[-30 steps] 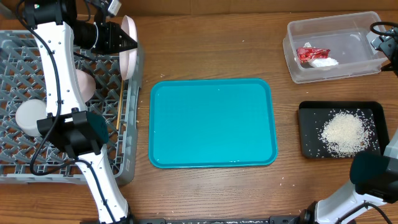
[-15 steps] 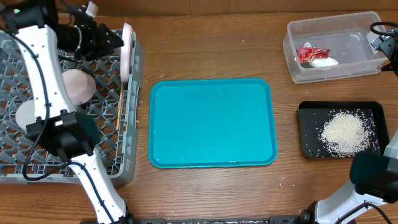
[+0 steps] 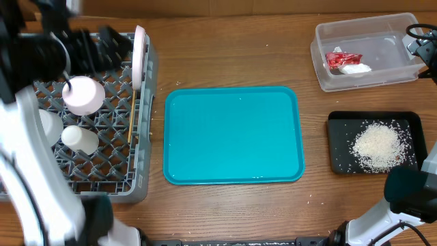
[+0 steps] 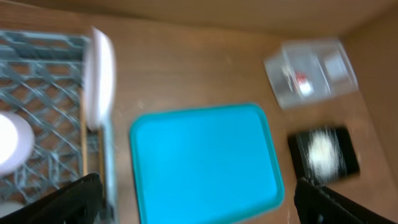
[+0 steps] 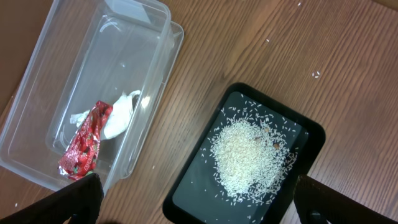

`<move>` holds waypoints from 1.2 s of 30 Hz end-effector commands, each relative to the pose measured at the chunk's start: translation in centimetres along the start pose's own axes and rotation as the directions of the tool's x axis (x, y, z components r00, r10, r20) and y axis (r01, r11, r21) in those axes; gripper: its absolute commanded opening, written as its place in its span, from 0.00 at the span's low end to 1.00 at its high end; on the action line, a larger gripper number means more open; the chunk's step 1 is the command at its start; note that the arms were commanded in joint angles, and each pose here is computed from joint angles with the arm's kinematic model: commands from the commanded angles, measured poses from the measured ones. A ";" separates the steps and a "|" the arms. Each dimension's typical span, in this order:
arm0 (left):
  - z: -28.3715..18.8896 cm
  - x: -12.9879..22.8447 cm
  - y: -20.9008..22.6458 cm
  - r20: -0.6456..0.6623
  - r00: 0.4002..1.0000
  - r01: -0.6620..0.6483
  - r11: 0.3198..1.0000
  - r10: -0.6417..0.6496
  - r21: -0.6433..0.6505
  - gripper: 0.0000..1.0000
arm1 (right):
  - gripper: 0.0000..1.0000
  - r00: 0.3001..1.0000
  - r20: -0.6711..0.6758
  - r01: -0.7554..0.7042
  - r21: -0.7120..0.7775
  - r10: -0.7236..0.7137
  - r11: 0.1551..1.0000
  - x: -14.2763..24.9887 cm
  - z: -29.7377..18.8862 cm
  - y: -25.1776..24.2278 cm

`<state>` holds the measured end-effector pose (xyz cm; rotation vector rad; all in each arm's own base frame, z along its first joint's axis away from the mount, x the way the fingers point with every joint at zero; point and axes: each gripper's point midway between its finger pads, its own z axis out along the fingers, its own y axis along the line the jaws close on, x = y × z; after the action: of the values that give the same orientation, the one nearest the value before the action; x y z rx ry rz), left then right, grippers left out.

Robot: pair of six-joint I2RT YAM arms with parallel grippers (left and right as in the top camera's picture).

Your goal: Sort waste into correct bins and load items into the dishwasher

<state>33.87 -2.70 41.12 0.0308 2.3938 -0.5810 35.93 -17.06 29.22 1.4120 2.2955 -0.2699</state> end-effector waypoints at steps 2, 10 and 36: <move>1.1 7.2 -2.1 -0.181 0.984 -0.013 0.999 0.006 -0.036 1.00 | 1.00 1.000 0.018 -0.005 -0.001 0.005 1.000 -0.3 -0.4 -0.1; 3.7 17.2 -4.7 -0.219 0.976 0.023 0.999 -0.013 0.043 1.00 | 1.00 1.000 0.018 -0.005 -0.001 0.005 1.000 -0.3 -0.4 -0.1; 13.0 24.0 3.1 -0.051 0.923 -0.386 0.918 0.382 -0.095 1.00 | 1.00 1.000 0.018 -0.005 -0.001 0.005 1.000 -0.3 -0.4 -0.1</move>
<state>23.91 -8.63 19.32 0.1916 2.4364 -0.3979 35.93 -17.09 29.23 1.4120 2.2951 -0.2705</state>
